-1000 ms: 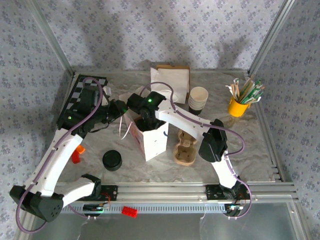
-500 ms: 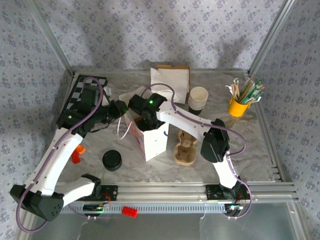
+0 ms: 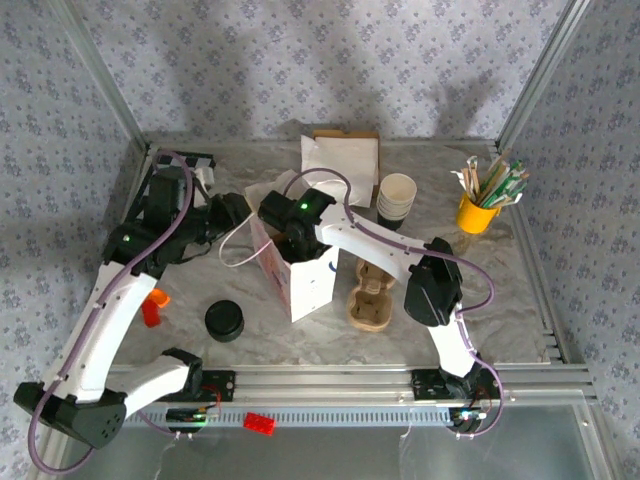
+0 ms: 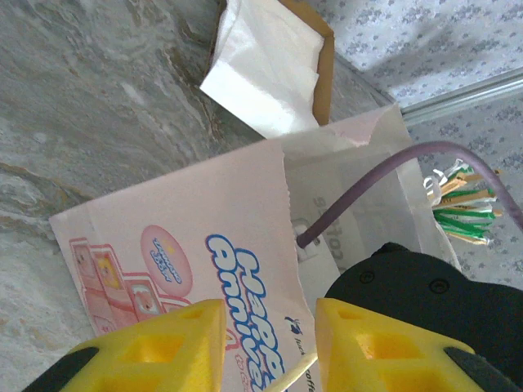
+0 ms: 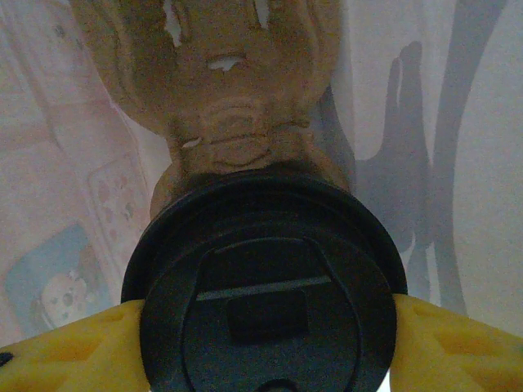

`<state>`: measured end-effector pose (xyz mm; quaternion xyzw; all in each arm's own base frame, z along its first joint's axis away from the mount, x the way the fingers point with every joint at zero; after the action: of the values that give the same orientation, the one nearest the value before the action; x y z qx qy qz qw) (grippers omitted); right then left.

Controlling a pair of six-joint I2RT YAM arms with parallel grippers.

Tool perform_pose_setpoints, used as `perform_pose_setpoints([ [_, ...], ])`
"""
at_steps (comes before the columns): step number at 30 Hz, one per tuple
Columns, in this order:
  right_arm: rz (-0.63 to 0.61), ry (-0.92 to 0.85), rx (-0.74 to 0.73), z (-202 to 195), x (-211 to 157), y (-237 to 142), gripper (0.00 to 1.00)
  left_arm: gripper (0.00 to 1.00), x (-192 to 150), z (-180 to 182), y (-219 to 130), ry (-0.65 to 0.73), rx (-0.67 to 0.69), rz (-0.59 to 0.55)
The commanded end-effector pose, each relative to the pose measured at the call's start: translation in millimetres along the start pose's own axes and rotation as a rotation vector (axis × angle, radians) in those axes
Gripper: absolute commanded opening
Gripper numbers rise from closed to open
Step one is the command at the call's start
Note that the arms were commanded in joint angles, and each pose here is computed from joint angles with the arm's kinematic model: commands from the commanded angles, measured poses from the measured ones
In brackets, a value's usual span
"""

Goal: Pack the takeout coffee

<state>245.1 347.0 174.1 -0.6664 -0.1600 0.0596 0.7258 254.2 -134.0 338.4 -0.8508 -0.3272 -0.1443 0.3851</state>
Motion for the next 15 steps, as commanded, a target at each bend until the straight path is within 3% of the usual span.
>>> perform_pose_setpoints([
  [1, 0.017, 0.000, -0.053, -9, -5, 9, 0.65, 0.35, 7, -3, -17, 0.023, -0.002, -0.044],
  [15, 0.007, -0.003, -0.056, -9, -4, 18, 0.65, 0.35, 2, 19, -9, 0.006, 0.056, -0.024],
])
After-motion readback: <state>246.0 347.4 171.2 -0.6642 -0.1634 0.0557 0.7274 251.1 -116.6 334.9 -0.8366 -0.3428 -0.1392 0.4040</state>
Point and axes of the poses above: each hand's point on the last joint's axis, 136 mm out from that joint toward the fingers, its own y axis out along the fingers, its own z axis along the line the jaws close on, x = y × z, the point moved 3 cm from there along -y, back along the fingers, and after that the axes turned 3 degrees about y, right-handed, at the moved point
